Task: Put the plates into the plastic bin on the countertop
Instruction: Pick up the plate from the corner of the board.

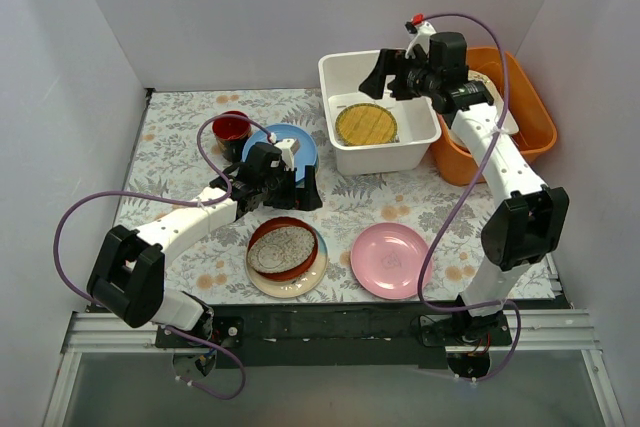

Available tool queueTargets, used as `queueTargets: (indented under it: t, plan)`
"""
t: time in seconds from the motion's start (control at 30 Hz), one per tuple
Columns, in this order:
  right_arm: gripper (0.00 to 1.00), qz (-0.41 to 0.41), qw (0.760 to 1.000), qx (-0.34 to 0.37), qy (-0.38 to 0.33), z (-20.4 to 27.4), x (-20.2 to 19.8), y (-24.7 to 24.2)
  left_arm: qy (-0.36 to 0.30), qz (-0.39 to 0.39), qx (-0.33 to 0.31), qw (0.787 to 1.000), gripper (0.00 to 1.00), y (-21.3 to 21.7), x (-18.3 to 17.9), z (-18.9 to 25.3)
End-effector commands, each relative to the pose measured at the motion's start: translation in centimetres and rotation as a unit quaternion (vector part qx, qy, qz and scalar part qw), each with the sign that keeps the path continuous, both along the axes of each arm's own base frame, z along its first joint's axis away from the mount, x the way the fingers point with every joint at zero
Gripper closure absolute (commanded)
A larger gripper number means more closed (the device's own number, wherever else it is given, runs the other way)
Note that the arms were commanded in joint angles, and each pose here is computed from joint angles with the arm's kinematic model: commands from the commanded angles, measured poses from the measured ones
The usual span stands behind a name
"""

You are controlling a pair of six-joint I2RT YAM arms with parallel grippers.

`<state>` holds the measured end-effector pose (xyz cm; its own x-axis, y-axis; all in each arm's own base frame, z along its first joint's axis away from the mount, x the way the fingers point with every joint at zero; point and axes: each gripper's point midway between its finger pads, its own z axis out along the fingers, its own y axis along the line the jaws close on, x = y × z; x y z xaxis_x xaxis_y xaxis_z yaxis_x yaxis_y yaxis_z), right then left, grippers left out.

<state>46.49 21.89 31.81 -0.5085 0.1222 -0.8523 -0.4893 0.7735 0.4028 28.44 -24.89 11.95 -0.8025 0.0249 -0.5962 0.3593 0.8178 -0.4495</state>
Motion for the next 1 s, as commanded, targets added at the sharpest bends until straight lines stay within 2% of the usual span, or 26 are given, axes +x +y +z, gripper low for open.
queueTargets:
  t: [0.0, 0.47, 0.7, 0.97]
  plan:
    - [0.03, 0.006, 1.0, 0.008, -0.027, 2.2, -2.3, -0.5, -0.02, -0.014, -0.018, 1.0, 0.02, -0.3, -0.1, 1.5]
    - [0.05, -0.01, 1.0, -0.002, -0.004, -0.6, -9.2, -2.9, 0.003, -0.053, -0.056, 0.997, 0.02, -1.9, -1.2, 1.6]
    - [0.05, -0.019, 0.999, -0.012, 0.022, -4.0, -12.8, -4.3, 0.009, -0.06, -0.091, 0.994, 0.02, -2.9, -1.7, 2.4]
    - [0.05, -0.032, 0.996, -0.026, 0.077, -9.5, -16.6, -5.7, 0.015, -0.059, -0.094, 0.994, 0.02, -4.0, -2.2, 2.1]
